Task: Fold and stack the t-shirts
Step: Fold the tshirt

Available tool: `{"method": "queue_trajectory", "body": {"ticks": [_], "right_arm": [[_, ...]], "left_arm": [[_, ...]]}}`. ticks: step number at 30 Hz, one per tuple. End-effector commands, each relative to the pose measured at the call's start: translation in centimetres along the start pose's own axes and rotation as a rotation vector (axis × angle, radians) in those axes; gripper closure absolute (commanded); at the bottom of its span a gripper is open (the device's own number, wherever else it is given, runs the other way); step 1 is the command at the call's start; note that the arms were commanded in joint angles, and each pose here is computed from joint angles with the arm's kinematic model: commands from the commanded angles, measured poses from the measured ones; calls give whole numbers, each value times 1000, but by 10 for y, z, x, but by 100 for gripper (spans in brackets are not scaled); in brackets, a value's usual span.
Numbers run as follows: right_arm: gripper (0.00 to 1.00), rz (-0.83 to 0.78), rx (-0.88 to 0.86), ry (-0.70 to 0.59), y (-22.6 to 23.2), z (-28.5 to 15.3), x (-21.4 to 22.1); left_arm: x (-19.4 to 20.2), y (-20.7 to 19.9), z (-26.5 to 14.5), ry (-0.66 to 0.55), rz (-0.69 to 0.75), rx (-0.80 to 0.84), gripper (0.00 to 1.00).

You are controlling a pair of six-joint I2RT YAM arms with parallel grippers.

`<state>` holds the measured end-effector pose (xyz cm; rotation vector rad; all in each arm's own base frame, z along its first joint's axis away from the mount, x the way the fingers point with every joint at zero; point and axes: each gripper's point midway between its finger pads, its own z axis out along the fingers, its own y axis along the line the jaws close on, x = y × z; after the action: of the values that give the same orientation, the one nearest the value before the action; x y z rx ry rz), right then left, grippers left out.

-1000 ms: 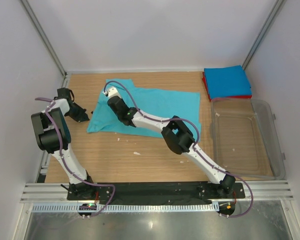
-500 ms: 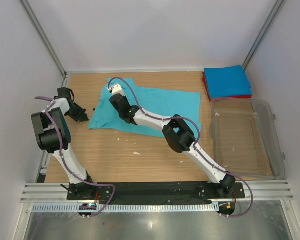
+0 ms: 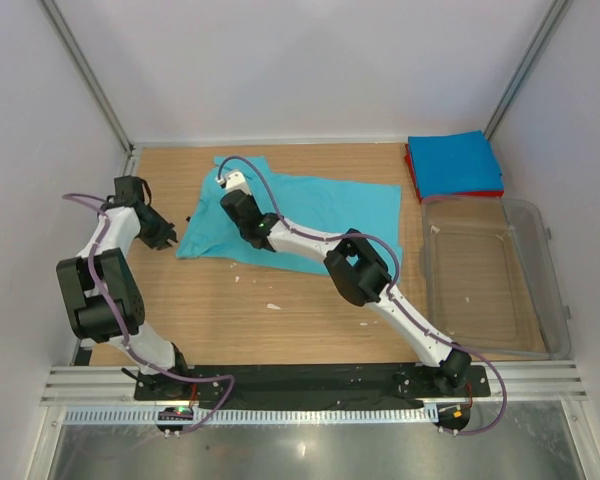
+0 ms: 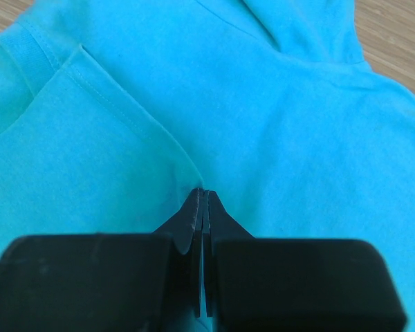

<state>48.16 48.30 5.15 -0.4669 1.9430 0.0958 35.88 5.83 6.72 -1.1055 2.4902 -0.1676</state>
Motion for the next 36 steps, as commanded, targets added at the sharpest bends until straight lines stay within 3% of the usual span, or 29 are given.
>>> {"method": "queue_trajectory", "body": {"ticks": [1,8,13,20,23,30,36], "right_arm": [[99,97,-13,-104,-5,-16,-54],[99,114,-30,-109,-2,-18,-58],[99,124,-43,-113,-1,-20,-61],[99,122,-53,-106,-1,-24,-60],[99,133,-56,-139,-4,-25,-69],[99,139,-63,-148,-12,-25,-73],[99,145,-73,-146,-15,-25,-73]], "left_arm": [[16,-2,-14,19,24,60,80],[40,12,-9,55,59,43,76],[35,-2,-2,61,68,95,75],[19,7,15,36,53,3,74],[10,7,19,27,43,-28,78],[2,8,30,34,33,-67,100],[-1,6,27,34,42,-68,100]]}}
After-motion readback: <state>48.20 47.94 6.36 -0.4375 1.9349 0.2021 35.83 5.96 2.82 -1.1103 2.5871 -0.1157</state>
